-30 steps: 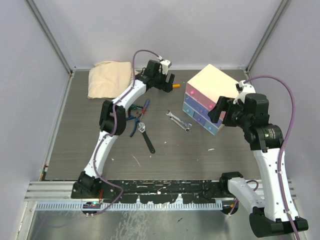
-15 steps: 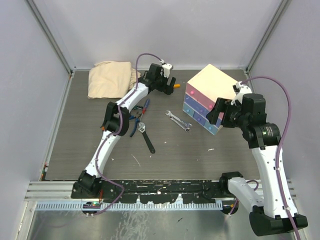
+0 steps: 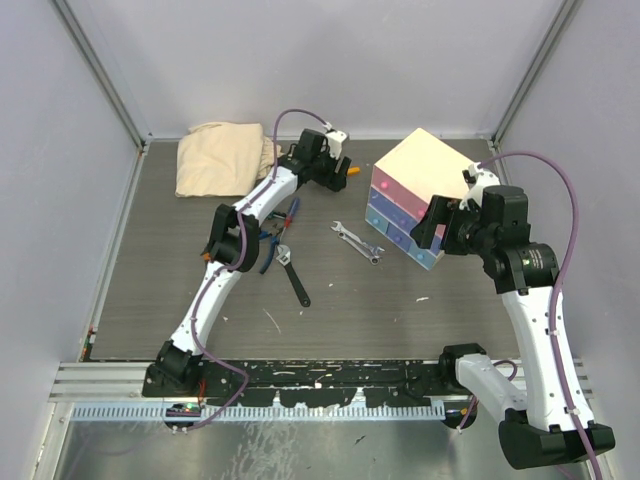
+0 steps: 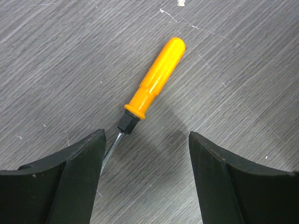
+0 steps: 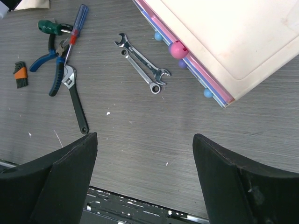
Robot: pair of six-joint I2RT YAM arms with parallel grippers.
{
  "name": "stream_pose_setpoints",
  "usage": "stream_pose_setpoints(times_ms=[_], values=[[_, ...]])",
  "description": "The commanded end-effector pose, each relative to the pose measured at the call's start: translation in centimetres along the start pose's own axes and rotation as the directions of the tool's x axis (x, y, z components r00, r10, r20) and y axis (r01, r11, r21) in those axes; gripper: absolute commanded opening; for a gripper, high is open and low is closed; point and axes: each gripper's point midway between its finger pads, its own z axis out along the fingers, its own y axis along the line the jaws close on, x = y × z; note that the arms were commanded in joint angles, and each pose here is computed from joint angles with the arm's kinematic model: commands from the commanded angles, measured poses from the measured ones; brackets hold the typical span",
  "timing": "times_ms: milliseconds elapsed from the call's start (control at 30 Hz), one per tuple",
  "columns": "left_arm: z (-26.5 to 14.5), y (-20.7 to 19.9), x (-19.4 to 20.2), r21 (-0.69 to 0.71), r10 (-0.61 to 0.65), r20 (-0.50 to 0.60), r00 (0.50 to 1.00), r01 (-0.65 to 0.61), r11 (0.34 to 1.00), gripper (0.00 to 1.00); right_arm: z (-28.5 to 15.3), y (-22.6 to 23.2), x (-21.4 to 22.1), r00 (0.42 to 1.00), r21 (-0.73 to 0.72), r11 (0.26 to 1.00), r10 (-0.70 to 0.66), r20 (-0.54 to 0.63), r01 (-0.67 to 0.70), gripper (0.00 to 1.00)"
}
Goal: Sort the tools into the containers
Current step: Open the drawer in the storage box.
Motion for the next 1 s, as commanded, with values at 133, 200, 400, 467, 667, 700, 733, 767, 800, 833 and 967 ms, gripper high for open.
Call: stream_pose_setpoints(times_ms=[133,200,400,467,667,700,733,767,800,833,967], values=[[-0.5,-0.6,-0.6,0.056,0.036,0.008,0.999,-0.036,0.998,0.65,0.2,0.6,-0.7,1.000,-0.036,0.999,-0.009,0.025,0.010,0.87],[-0.7,-0.6,-0.3,0.055,0.038,-0.001,0.999,-0.038,0.998,0.62,0.2,0.7,-0.7,1.000,-0.040,0.999,-0.008,0.026,0.009,0.87],[-0.8,-0.4,0.5,0.046,0.040,-0.028,0.999,-0.038,0.998,0.45,0.1,0.8,-0.6,1.000,-0.046,0.999,-0.009,0.028,0.010,0.87],[-0.9,-0.3,0.5,0.038,0.040,-0.031,0.999,-0.039,0.999,0.43,0.1,0.8,-0.6,1.000,-0.046,0.999,-0.009,0.030,0.010,0.87],[-1.3,-0.1,0.9,0.020,0.037,-0.047,0.998,-0.036,0.999,0.25,0.0,0.9,-0.4,0.999,-0.053,0.999,-0.006,0.032,0.008,0.87],[-1.4,0.0,0.9,0.014,0.036,-0.051,0.998,-0.035,0.999,0.20,0.0,0.9,-0.4,0.999,-0.054,0.998,-0.006,0.033,0.008,0.87],[-1.5,0.0,1.0,0.011,0.034,-0.056,0.998,-0.034,0.999,0.16,-0.1,0.9,-0.5,0.999,-0.055,0.998,-0.007,0.036,0.009,0.87],[-1.6,0.0,1.1,0.008,0.032,-0.062,0.998,-0.032,0.999,0.12,-0.1,1.0,-0.5,0.999,-0.057,0.998,-0.006,0.036,0.008,0.87],[-1.8,0.1,1.1,0.004,0.031,-0.065,0.997,-0.031,1.000,0.08,-0.1,1.0,-0.5,0.999,-0.057,0.998,-0.005,0.037,0.007,0.87],[-2.1,0.1,1.1,-0.001,0.029,-0.067,0.997,-0.029,1.000,0.05,-0.1,1.0,-0.5,0.999,-0.057,0.998,-0.006,0.037,0.008,0.87],[-4.0,-0.1,-0.1,-0.033,-0.002,-0.062,0.998,0.000,0.999,0.00,-0.2,0.9,-0.7,0.999,-0.051,0.999,-0.011,0.051,0.013,0.87]])
